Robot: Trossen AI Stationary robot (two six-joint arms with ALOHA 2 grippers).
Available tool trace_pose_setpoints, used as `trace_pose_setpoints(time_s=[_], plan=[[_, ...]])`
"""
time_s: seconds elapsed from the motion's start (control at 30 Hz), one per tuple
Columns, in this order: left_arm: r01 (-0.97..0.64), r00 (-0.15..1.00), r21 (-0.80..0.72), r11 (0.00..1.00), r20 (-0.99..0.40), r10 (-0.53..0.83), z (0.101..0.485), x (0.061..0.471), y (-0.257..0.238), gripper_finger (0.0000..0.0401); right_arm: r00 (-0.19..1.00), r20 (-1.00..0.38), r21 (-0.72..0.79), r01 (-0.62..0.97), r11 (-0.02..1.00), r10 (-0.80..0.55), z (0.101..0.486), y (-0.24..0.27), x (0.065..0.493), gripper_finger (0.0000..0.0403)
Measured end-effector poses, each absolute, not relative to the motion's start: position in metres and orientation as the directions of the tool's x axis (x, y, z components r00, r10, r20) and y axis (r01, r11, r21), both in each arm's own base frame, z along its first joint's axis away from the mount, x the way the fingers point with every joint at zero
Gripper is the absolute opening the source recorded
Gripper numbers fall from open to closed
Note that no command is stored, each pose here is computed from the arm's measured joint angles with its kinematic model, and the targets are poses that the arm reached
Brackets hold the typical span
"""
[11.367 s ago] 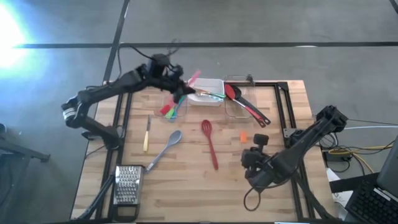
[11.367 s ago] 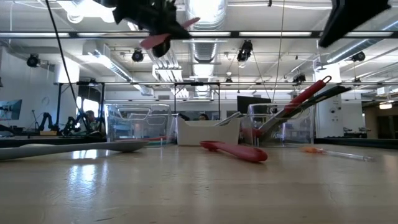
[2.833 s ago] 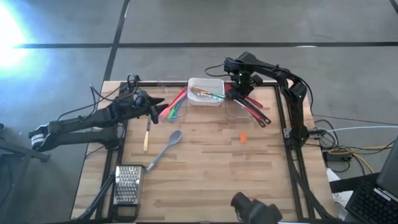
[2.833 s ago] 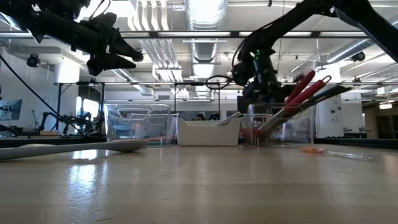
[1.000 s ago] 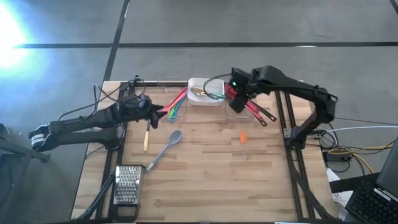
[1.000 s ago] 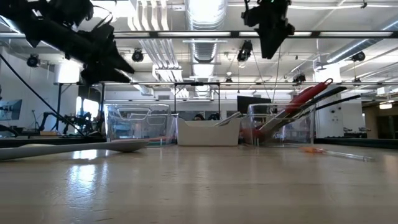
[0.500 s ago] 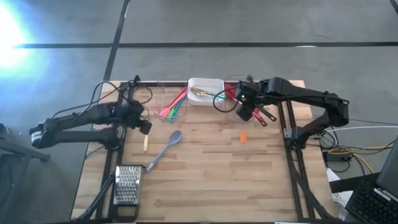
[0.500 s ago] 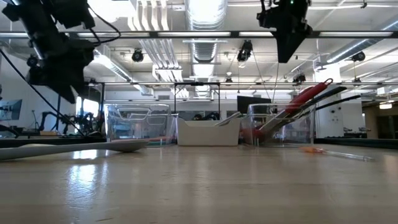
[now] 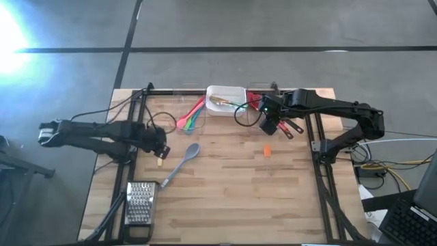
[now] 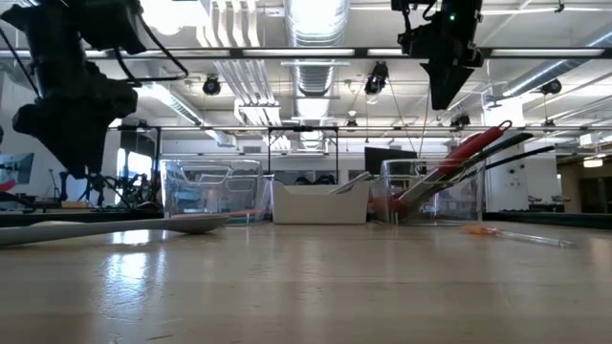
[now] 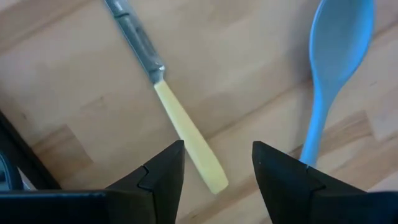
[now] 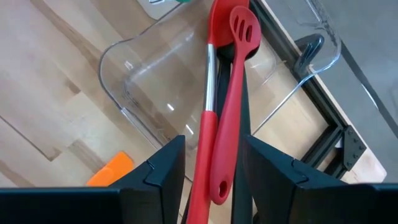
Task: Pick & Place Kitchen Items
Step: Put the white knife into the white bin
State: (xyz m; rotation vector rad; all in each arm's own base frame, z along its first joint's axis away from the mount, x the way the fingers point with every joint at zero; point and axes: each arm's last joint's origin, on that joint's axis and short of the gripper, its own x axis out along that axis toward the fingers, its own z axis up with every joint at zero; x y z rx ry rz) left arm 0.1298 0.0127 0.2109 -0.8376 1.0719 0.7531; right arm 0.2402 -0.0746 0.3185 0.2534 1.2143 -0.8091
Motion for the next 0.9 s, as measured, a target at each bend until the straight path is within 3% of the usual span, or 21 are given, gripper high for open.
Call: trace_pose_setpoints(time_s=[0.5,0.9], plan=[[-0.89,0.119,-0.042,0.454,-0.982,0.143,0.185,0.151,-0.005,0.0181,0.124,-0.897,-0.235,0.68,0.695,-0.424,0.319,-0.075,0.241,0.0142],[-0.886,0.057,0.005,0.464,-0.991,0.12,0.148,0.16,-0.011,0.0181,0.121,-0.896,-0.239,0.68,0.693,-0.428,0.319,-0.075,0.241,0.0151]])
